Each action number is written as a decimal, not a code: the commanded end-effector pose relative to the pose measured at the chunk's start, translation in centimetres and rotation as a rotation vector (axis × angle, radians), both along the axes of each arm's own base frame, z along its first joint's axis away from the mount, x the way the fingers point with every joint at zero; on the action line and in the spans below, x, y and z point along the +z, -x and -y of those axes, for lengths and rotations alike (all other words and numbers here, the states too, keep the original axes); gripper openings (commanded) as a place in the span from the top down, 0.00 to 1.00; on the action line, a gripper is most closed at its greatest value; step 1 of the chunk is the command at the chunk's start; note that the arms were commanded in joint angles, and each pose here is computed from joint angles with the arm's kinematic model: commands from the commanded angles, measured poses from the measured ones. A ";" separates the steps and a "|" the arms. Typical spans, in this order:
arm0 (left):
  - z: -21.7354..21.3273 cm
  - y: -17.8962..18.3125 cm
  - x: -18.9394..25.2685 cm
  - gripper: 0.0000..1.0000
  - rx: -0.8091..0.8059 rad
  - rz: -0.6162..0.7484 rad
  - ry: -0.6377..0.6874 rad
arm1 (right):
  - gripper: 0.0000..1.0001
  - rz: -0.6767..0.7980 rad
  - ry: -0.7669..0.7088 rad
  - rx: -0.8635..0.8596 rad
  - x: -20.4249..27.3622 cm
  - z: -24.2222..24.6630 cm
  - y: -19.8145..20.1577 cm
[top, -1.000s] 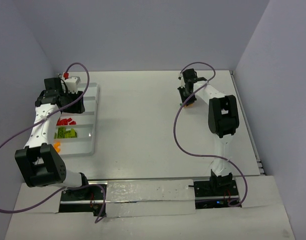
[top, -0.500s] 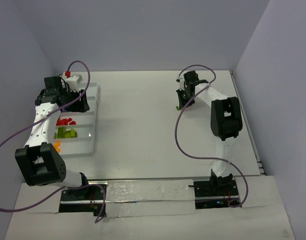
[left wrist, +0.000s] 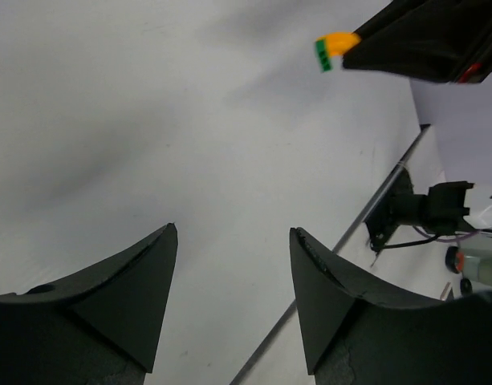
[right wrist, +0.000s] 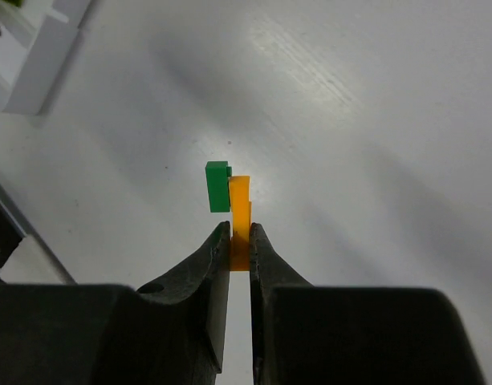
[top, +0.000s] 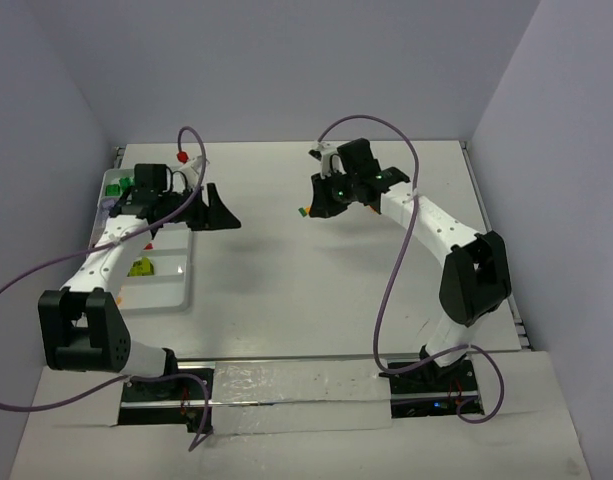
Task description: Sort the legos into containers by color
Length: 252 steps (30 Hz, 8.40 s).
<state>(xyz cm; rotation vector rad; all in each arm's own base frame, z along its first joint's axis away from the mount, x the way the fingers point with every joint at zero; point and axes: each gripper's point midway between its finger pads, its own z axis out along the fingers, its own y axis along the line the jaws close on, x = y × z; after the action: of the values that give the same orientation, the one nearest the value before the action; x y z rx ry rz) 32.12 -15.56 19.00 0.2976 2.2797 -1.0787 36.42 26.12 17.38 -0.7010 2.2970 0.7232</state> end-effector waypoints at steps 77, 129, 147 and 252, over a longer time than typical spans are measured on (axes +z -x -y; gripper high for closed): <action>-24.2 -20.4 -3.2 1.00 0.452 0.058 -0.628 | 1.00 0.115 0.085 -0.062 1.5 -2.0 0.1; -0.5 -0.3 7.8 0.47 -0.356 0.280 0.249 | 1.00 -0.061 -0.409 0.518 8.2 -8.9 10.4; 6.4 7.4 7.9 0.55 -0.574 0.375 0.184 | 1.00 -0.123 -0.483 0.633 11.0 -11.1 14.0; -21.0 -5.8 3.0 0.26 0.570 0.276 -0.878 | 0.06 0.074 0.294 -0.570 1.1 14.6 -7.5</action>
<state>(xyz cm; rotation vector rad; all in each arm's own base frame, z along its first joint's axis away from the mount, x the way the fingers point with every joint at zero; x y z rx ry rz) 35.19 5.55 20.29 0.2742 2.3591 0.1494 41.34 18.57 19.60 -0.3568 2.3239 0.5834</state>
